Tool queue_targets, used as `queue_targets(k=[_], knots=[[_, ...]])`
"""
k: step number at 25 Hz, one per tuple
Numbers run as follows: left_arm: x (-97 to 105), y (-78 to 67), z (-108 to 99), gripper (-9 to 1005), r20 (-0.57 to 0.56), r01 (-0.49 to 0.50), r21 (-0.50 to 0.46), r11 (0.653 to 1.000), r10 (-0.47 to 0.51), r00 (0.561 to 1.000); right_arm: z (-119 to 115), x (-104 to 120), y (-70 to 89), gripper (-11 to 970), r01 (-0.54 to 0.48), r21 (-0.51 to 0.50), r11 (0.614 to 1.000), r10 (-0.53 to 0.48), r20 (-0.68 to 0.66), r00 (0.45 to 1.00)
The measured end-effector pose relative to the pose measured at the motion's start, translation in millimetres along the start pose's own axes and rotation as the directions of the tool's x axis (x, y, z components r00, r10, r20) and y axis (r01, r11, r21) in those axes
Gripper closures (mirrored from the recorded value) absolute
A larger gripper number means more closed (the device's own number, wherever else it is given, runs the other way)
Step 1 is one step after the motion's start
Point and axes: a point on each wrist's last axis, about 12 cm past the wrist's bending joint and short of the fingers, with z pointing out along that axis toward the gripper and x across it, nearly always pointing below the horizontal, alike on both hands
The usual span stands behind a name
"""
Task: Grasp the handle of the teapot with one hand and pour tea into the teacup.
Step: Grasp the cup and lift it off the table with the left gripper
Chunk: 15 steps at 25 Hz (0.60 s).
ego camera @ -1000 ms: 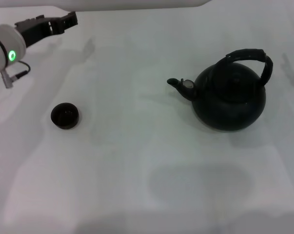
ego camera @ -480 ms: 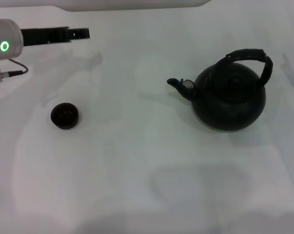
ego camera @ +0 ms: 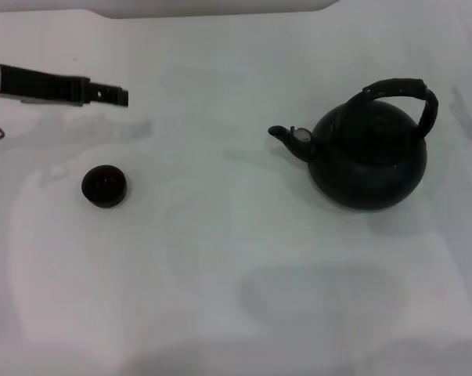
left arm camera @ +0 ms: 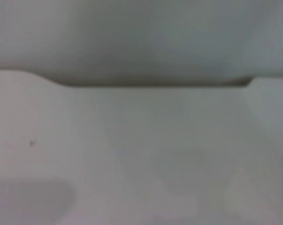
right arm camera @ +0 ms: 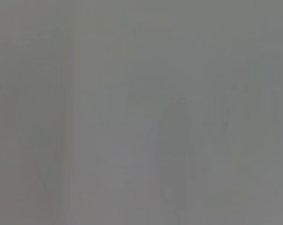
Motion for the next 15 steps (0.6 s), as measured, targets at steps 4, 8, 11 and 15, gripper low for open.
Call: queue_targets(k=[4,8,11,15], knots=[[-1.8,-3.5,-1.2,106,-0.08,-0.046,-0.01,0.999,0.045,0.996,0.4,-0.2,0.1,93,0.0,-0.001,1.0,0.0,0.001,1.0],[-4.8,-8.5,0.0,106,-0.134,-0.078,-0.016,0.997,0.075,0.988,0.4,-0.2,0.1,94,0.0,0.0,1.0,0.0,0.001,1.0],[-7.5,-11.4,1.4,105,-0.164,-0.108,-0.039,0.993,0.1,0.981,0.0,0.1,-0.6,94,0.0,0.003,1.0,0.0,-0.001,1.0],[-11.1,-11.6,3.6,105,-0.199,-0.153,-0.091,0.984,0.133,0.971,-0.1,1.3,-1.4,93,0.0,0.008,1.0,0.0,-0.011,1.0]])
